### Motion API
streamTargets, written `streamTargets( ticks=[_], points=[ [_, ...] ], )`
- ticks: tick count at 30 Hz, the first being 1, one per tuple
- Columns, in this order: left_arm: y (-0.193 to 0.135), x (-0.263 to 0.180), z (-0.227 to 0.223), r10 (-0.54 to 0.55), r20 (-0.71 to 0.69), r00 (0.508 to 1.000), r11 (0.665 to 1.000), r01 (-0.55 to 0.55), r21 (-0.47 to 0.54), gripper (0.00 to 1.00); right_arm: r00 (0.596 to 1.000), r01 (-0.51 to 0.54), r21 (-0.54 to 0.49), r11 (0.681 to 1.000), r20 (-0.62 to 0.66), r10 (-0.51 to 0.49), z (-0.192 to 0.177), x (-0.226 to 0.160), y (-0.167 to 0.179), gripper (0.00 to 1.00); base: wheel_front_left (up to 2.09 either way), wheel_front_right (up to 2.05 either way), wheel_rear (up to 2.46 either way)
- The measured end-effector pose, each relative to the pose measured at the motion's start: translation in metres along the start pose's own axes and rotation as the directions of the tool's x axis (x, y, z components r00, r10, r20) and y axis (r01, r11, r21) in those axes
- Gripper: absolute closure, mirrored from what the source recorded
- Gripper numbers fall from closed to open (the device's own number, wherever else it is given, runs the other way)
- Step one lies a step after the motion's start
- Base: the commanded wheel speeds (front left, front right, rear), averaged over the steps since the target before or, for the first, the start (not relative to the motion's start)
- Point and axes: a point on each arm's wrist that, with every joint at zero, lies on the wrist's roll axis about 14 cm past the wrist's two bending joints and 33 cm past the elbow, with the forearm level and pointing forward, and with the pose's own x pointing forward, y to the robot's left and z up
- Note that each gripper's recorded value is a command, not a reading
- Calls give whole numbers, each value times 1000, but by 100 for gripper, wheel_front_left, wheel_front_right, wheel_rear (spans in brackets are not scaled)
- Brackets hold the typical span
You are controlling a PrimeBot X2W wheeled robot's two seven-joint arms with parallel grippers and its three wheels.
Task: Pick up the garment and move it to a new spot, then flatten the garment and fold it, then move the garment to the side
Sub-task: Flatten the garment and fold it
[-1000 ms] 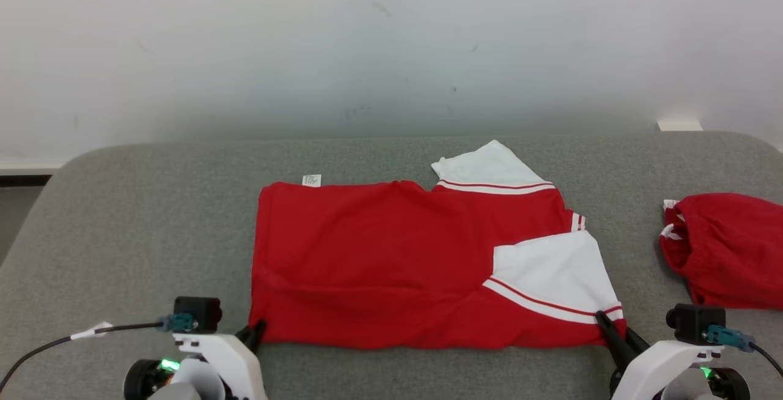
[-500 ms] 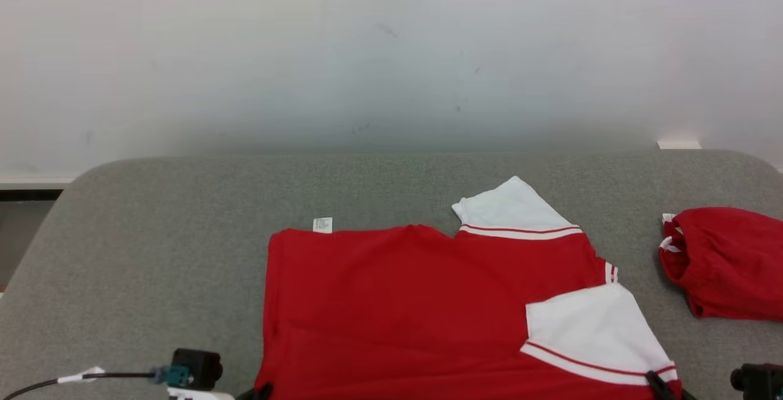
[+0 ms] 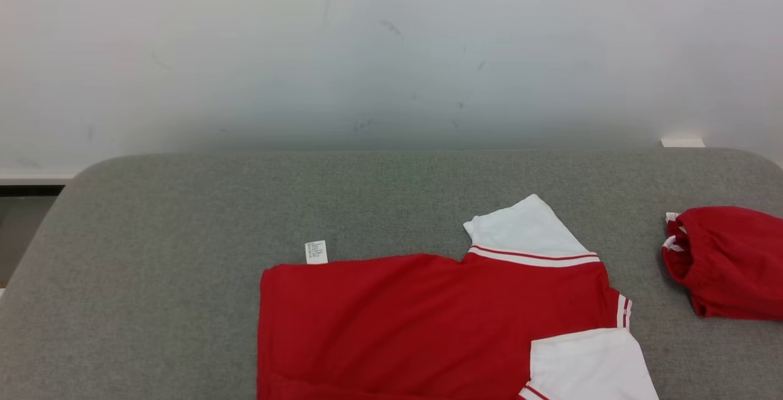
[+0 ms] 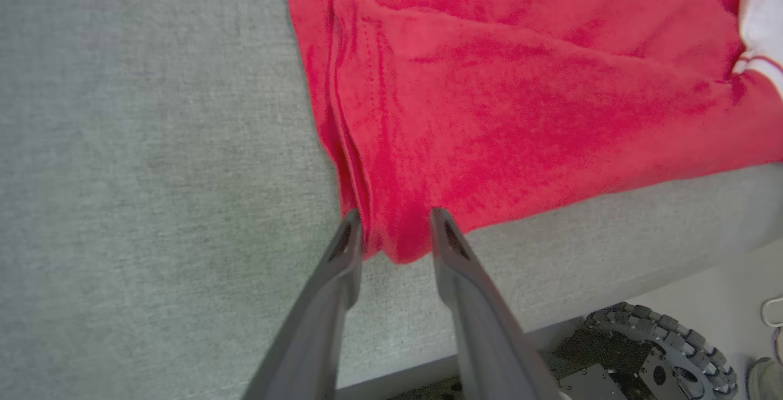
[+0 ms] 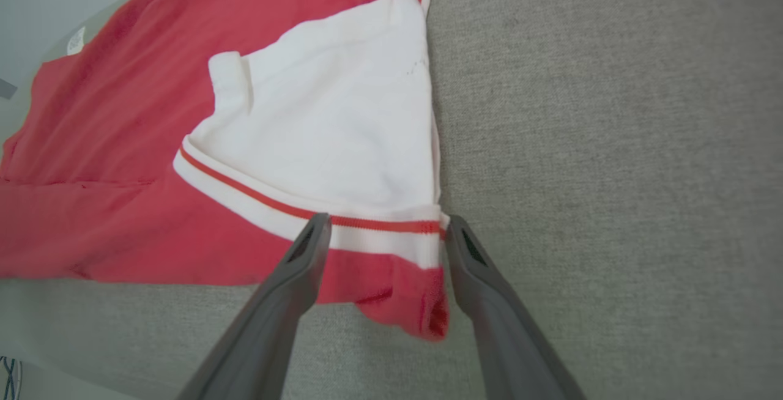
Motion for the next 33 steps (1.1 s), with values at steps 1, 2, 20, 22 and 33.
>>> streamTargets(
  ticks=[1,2,20,22,33],
  points=[
    [3,0,-4,9,-11,1000,1000,-8,23,0,1000,9,-15,1000,-4,-9,0,0,-1,0,0,0,0],
    [7,0,-4,19,-13,1000,999,-19,35,0,1000,19,-30,999,-1,-19,2,-1,-3,0,0,0,0],
    [4,39,151,-17,237,971,976,-35,214,0,941,-62,-402,914,281,187,176,51,73,0,0,0,0],
    [1,52,160,-30,238,971,975,-24,222,0,941,-64,-430,900,275,198,189,69,77,0,0,0,0],
    [9,119,151,-42,163,986,979,8,205,0,975,-113,-523,845,107,196,200,184,80,0,0,0,0]
  ],
)
